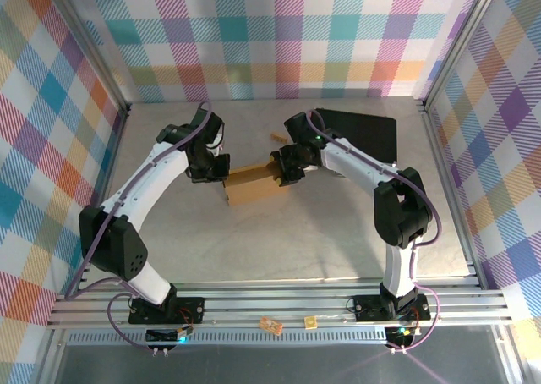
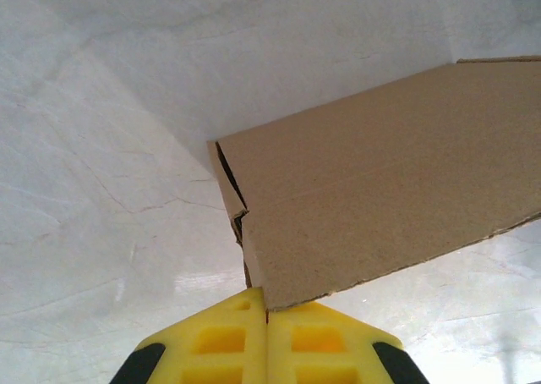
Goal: Fold the paper box
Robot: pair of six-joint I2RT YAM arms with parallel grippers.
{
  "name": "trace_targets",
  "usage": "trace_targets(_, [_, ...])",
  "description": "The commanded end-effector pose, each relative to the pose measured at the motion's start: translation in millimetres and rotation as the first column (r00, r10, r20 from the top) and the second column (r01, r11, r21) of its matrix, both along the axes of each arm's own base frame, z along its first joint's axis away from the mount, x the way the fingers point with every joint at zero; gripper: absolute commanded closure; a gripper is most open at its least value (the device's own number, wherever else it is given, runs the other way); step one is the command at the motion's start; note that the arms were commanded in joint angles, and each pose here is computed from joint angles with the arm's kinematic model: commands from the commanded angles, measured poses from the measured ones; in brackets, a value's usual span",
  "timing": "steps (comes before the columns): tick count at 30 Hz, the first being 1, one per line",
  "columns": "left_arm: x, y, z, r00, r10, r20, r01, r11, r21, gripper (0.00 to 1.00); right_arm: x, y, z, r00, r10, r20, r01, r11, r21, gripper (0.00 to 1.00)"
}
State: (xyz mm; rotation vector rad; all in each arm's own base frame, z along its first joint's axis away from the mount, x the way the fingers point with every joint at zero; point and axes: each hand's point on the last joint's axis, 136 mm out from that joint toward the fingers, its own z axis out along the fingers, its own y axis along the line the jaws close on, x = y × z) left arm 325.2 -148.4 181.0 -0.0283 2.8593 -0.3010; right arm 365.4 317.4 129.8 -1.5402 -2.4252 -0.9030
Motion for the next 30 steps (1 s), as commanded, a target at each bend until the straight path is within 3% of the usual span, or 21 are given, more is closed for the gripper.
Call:
trace_targets(1, [-9, -13, 4, 0.996, 0.037, -0.077, -0.043, 0.996, -0.074, 1.0, -2, -3, -9, 0.999, 0.017, -0.031, -0.018, 1.0, -0.025, 0.47])
trace_targets(10, [-5, -20, 8, 0.985, 0.118, -0.125, -0.137, 0.979, -0.152, 1.0, -3, -3, -9, 0.999, 0.021, -0.038, -0.022, 0.999, -0.025, 0.47])
trace_targets(18, [-6, -18, -1, 0.984, 0.122, -0.127, -0.14, 0.98, -0.14, 1.0, -4, -3, -9, 0.999, 0.023, -0.038, -0.024, 0.999, -0.026, 0.47])
trace_targets(30, [-5, -7, -15, 0.997, 0.07, 0.017, -0.068, 0.991, -0.112, 1.0, -3, -2, -12, 0.999, 0.021, -0.04, -0.022, 0.999, -0.024, 0.48])
